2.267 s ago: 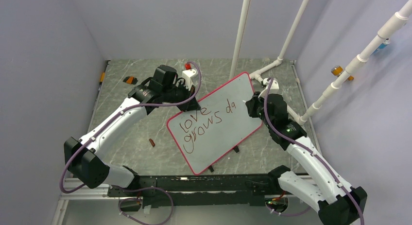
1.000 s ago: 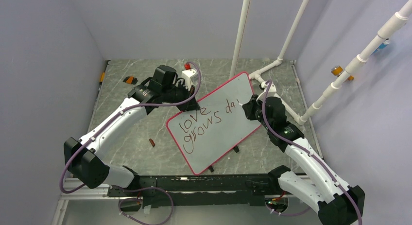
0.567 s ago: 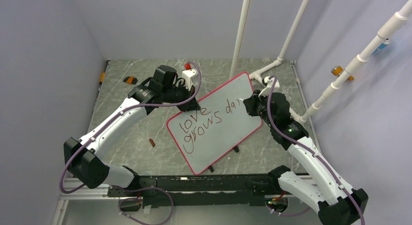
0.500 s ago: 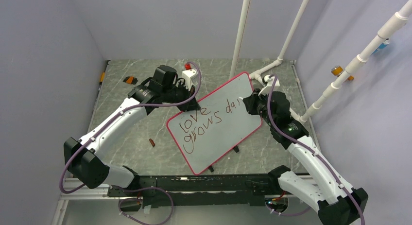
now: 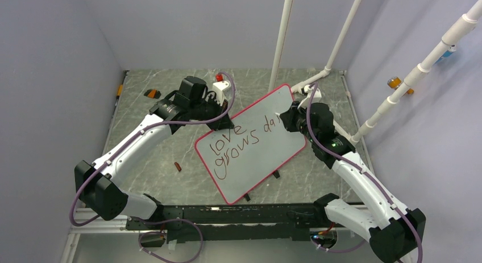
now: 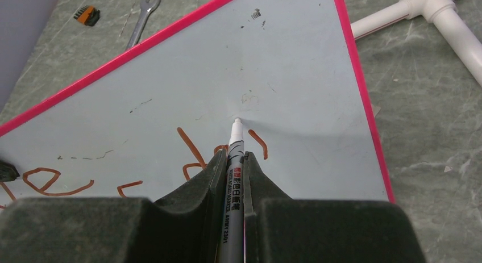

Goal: Write a sentence on the whiteboard
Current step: Write a sentence.

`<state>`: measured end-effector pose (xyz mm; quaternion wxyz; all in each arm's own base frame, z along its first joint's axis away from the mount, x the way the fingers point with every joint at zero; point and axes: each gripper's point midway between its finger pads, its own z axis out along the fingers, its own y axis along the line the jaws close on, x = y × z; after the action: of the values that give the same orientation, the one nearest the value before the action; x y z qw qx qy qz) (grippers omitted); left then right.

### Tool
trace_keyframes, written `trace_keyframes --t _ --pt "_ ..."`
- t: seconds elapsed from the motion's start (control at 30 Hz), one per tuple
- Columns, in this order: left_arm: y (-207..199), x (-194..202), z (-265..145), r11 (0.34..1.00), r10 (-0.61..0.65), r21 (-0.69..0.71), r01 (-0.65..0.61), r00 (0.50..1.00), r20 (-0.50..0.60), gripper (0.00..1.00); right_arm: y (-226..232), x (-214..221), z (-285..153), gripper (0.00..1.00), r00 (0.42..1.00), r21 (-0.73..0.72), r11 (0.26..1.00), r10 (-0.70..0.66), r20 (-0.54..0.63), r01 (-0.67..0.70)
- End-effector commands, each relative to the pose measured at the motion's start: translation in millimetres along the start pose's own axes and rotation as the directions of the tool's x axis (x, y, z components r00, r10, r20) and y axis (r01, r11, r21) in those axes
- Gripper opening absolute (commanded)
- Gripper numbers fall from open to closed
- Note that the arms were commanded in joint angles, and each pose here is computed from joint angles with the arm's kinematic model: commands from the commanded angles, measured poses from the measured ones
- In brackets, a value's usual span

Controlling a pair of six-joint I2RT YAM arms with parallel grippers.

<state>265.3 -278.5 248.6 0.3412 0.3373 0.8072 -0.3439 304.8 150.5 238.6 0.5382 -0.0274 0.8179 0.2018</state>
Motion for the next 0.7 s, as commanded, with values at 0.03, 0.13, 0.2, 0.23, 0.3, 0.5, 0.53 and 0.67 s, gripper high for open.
trace_keyframes --t 0.03,0.13,0.2,0.23,0.3,0.5,0.53,0.67 --pt "29.7 -10.1 -3.7 0.973 0.188 -0.141 -0.183 0.982 0.02 0.0 2.7 -13.9 2.4 0.0 0.998 -0.008 1.0 0.01 0.059 -0.01" --pt "29.6 -9.9 -3.6 0.973 0.188 -0.14 -0.184 0.982 0.02 0.0 -2.6 -9.1 1.8 0.0 0.999 0.014 1.0 0.005 0.051 -0.006" --pt "29.6 -9.9 -3.6 0.973 0.187 -0.14 -0.183 0.982 0.02 0.0 -5.1 -7.0 1.7 0.0 0.999 0.025 1.0 0.003 0.046 -0.004" --pt "29.7 -9.7 -3.2 0.973 0.187 -0.139 -0.183 0.982 0.019 0.0 -5.6 -6.5 1.7 0.0 0.999 0.028 1.0 0.001 0.045 -0.003" --pt "30.0 -9.3 -3.0 0.974 0.185 -0.138 -0.181 0.982 0.018 0.0 -6.4 -6.3 1.3 0.0 0.999 0.033 0.999 -0.001 0.044 0.0" --pt "29.6 -9.6 -3.1 0.973 0.187 -0.138 -0.183 0.982 0.019 0.0 -11.1 -7.3 0.3 0.0 0.999 0.058 0.998 -0.007 0.042 0.005" --pt "29.7 -9.4 -3.2 0.973 0.187 -0.138 -0.182 0.982 0.018 0.0 -10.7 -7.3 0.1 0.0 0.999 0.056 0.998 -0.008 0.042 0.005" --pt "29.6 -9.7 -3.2 0.974 0.185 -0.138 -0.181 0.983 0.019 0.0 -8.5 -9.4 -2.4 0.0 0.999 0.045 0.999 -0.009 0.049 0.007"
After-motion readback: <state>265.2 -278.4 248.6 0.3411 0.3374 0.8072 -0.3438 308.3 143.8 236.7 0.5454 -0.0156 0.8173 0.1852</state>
